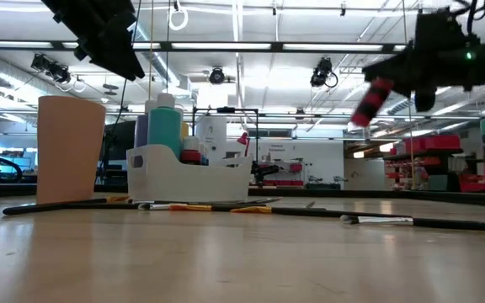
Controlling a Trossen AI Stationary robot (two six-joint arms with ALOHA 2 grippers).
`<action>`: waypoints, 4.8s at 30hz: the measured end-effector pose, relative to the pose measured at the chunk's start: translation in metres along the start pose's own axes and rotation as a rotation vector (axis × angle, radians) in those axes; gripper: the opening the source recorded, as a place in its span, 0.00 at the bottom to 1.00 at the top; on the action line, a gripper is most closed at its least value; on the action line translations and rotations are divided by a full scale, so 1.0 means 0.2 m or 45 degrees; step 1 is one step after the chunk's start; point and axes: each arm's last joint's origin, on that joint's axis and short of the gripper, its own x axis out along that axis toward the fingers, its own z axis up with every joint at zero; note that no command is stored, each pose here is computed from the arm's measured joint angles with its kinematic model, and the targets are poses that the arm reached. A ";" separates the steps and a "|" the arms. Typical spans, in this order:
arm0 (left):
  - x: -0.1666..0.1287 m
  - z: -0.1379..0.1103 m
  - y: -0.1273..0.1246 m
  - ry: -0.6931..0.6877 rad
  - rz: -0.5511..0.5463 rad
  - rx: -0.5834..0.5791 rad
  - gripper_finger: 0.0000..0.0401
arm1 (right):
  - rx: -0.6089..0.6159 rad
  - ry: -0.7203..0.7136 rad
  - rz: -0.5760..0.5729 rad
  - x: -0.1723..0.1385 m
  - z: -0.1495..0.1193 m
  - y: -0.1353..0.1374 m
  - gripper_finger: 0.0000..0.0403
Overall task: Pick & Place Paint Supplies
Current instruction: Put the orange paint bottle into the white bin, then put the left small light blue paint bottle into the white bin
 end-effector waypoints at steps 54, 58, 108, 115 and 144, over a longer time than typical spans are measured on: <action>0.03 0.04 -0.07 -0.037 -0.241 0.234 0.49 | -0.078 0.595 0.059 1.29 -0.59 0.28 0.25; 0.07 0.05 -0.12 -0.036 -0.295 0.297 0.49 | -0.074 0.581 0.058 1.30 -0.58 0.27 0.30; 0.12 0.05 -0.17 -0.037 -0.324 0.358 0.49 | -0.153 0.725 1.013 1.11 0.06 0.43 0.35; 0.12 0.05 -0.17 -0.039 -0.325 0.355 0.49 | -0.014 0.718 1.492 1.02 0.16 0.50 0.38; 0.12 0.05 -0.17 -0.033 -0.329 0.270 0.49 | -0.148 0.729 2.146 0.27 -0.15 0.57 0.48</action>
